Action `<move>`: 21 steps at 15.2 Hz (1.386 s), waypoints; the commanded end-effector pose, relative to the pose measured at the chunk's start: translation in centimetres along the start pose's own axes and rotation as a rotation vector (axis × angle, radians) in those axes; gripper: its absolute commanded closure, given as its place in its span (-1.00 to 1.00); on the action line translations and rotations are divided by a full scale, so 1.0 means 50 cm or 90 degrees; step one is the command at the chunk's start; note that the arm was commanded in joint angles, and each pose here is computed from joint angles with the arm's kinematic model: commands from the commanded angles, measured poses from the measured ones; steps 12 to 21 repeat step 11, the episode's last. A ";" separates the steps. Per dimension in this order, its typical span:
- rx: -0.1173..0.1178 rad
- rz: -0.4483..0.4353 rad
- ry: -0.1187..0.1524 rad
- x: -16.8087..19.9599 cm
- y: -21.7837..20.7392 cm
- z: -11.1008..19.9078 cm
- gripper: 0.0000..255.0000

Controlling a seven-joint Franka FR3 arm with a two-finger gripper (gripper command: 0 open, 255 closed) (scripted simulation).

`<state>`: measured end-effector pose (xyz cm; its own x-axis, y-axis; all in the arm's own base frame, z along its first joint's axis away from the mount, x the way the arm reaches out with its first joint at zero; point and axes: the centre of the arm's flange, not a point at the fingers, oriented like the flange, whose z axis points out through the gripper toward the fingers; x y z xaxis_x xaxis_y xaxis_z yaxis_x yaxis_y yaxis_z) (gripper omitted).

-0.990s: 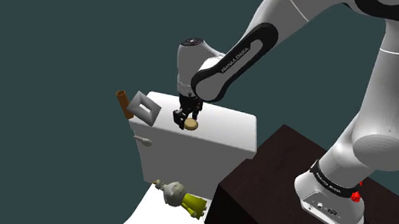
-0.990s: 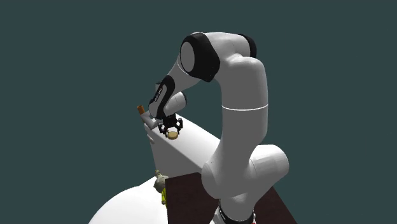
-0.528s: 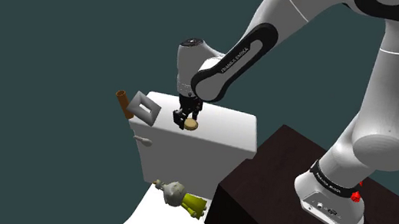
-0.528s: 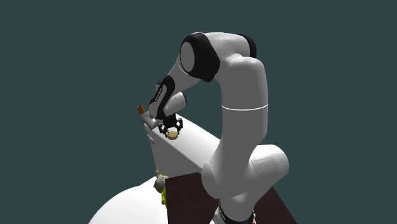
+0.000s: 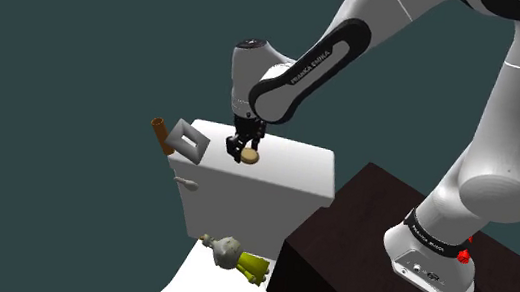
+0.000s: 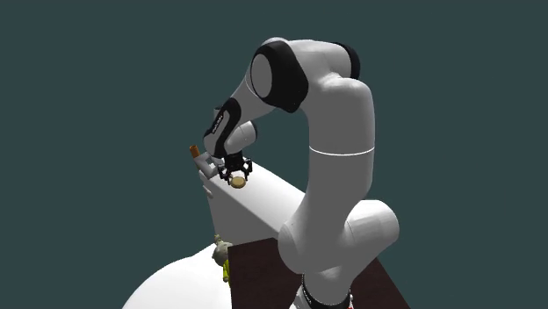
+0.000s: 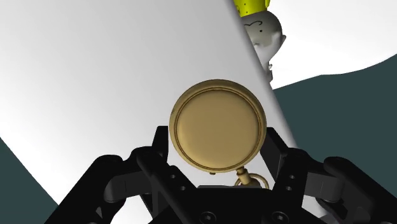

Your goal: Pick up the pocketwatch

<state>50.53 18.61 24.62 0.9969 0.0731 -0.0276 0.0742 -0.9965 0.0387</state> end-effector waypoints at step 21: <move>0.000 0.000 0.000 -0.004 0.003 -0.109 1.00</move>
